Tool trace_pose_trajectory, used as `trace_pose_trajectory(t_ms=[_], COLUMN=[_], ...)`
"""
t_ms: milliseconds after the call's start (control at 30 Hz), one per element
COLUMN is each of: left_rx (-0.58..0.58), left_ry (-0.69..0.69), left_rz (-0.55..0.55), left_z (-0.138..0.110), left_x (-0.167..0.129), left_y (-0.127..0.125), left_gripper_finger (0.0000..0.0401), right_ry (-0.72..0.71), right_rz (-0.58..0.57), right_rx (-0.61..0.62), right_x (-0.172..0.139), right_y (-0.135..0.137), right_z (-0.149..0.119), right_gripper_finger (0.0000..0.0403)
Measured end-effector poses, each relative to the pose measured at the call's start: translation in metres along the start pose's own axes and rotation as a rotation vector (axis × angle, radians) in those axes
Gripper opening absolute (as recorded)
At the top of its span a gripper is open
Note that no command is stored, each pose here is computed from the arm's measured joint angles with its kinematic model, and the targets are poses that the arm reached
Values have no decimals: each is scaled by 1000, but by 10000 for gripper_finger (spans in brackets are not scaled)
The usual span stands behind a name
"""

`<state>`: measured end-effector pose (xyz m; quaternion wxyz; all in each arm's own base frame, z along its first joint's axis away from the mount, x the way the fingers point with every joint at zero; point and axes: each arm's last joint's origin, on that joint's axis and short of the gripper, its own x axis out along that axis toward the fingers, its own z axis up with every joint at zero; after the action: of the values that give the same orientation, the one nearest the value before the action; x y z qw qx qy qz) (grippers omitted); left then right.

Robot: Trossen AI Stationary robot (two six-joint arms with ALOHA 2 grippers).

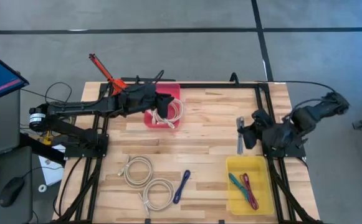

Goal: Pick & Place USB Port
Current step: Put the black and white charger cable into the yellow bin

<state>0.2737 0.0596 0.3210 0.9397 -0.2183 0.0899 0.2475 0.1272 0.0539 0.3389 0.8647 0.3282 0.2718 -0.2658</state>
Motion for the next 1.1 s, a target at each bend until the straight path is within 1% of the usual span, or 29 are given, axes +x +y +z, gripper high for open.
trace_pose_trajectory(t_ms=[167,433,467,533,567,600,867,967,1100], left_rx=[-5,-10,-10,-10,-10,-10,-10,-10,-10], left_ry=[-7,-14,-14,-14,-14,-14,-13,-13,-13], left_rz=[17,33,33,33,33,33,32,32,32], left_z=[2,4,4,4,4,4,4,4,4], left_x=[1,2,2,2,2,2,2,2,2], left_y=[5,9,9,9,9,9,9,9,9], left_gripper_finger=[113,113,113,113,113,113,113,113,113], right_ry=[1,79,87,82,58,50,84,121,123], right_rz=[-16,-66,-75,-92,-99,-104,-170,-203,-212], right_rx=[32,55,72,148,203,229,329,326,319], right_x=[1,14,16,20,21,23,24,29,36], right_y=[13,36,38,43,44,46,52,55,59], right_z=[-23,-63,-67,-76,-81,-86,-131,-140,-148], right_gripper_finger=[9,9,9,9,9,9,9,9,9])
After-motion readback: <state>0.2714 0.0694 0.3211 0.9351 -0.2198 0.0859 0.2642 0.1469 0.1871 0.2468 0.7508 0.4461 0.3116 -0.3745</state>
